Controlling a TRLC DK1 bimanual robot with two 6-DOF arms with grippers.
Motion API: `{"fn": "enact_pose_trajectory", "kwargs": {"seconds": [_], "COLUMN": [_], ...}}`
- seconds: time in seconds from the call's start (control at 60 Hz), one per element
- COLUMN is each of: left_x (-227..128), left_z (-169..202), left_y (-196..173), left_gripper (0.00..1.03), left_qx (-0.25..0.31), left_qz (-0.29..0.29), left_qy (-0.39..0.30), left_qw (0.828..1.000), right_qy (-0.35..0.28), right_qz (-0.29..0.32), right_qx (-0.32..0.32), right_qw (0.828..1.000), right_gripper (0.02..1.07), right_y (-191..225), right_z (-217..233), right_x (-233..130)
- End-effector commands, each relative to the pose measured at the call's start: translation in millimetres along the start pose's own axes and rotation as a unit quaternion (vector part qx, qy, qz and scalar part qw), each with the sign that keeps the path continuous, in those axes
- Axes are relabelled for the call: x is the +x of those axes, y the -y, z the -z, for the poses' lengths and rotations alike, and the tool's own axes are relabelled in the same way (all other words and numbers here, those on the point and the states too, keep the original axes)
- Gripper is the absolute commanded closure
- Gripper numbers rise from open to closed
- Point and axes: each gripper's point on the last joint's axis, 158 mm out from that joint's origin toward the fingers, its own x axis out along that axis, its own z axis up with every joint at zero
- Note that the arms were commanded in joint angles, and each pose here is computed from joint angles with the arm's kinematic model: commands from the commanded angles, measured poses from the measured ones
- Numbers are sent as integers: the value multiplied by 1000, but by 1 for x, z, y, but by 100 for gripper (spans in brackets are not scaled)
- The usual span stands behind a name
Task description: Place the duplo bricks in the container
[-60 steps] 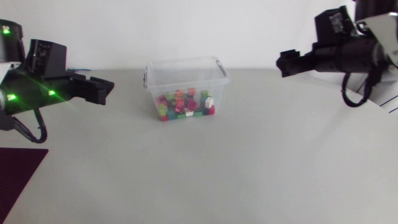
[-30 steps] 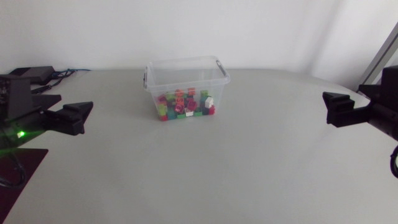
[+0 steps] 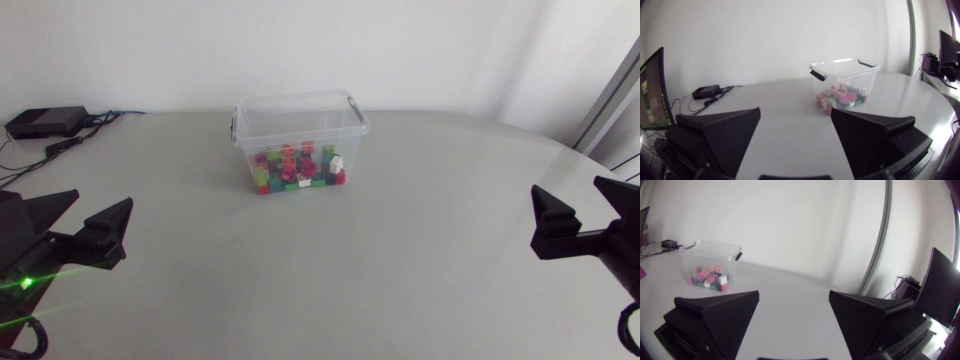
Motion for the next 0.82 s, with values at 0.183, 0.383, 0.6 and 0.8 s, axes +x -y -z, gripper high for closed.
{"fn": "enact_pose_trajectory", "kwargs": {"seconds": [0.183, 0.383, 0.6, 0.8], "left_x": [-5, -8, -8, -8], "left_z": [19, 30, 40, 40], "left_y": [-3, -4, -5, -5], "left_gripper": [6, 6, 6, 6], "left_qx": [-31, -45, -58, -58], "left_qz": [-17, -24, -31, -31], "left_qy": [33, 60, 86, 86], "left_qw": [999, 997, 994, 994], "right_qy": [20, 35, 49, 49], "right_qz": [-10, -17, -24, -24], "right_qx": [47, 74, 101, 101], "right_qw": [999, 996, 993, 993], "right_gripper": [6, 6, 6, 6], "right_y": [-11, -18, -25, -25], "right_z": [26, 42, 59, 59], "right_x": [-4, -6, -5, -5]}}
